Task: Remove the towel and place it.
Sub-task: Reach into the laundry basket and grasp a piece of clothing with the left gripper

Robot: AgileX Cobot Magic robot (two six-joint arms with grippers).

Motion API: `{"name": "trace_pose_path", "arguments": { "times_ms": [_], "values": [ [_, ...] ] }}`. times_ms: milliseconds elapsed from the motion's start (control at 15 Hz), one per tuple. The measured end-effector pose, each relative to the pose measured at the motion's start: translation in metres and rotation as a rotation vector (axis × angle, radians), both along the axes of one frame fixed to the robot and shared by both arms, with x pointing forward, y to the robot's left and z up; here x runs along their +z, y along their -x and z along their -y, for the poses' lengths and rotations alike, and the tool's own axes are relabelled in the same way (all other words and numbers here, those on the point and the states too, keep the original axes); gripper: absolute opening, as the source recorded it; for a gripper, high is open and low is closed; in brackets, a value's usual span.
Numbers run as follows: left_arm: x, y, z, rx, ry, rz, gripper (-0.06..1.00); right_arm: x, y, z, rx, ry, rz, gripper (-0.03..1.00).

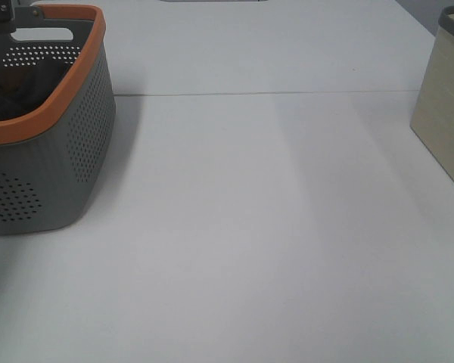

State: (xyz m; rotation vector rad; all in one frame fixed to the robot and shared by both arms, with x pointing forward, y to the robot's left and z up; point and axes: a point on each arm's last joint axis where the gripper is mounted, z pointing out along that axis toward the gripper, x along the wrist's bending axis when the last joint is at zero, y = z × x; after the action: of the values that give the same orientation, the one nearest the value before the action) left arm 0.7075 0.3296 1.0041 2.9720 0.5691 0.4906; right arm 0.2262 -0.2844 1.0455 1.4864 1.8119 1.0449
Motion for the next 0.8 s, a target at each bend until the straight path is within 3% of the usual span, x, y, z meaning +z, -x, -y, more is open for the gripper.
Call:
{"name": "trace_pose_path", "arguments": {
  "times_ms": [400, 533, 800],
  "values": [
    [-0.029, -0.013, 0.016, -0.054, 0.012, 0.007, 0.88, 0.0, 0.0, 0.0, 0.001, -0.001, 0.0, 0.88],
    [-0.029, -0.014, 0.016, -0.057, 0.007, 0.015, 0.81, 0.0, 0.0, 0.0, 0.001, -0.001, 0.0, 0.88],
    [-0.034, -0.014, 0.015, -0.057, 0.007, -0.002, 0.55, 0.0, 0.0, 0.0, 0.001, -0.001, 0.0, 0.88]
  ]
}}
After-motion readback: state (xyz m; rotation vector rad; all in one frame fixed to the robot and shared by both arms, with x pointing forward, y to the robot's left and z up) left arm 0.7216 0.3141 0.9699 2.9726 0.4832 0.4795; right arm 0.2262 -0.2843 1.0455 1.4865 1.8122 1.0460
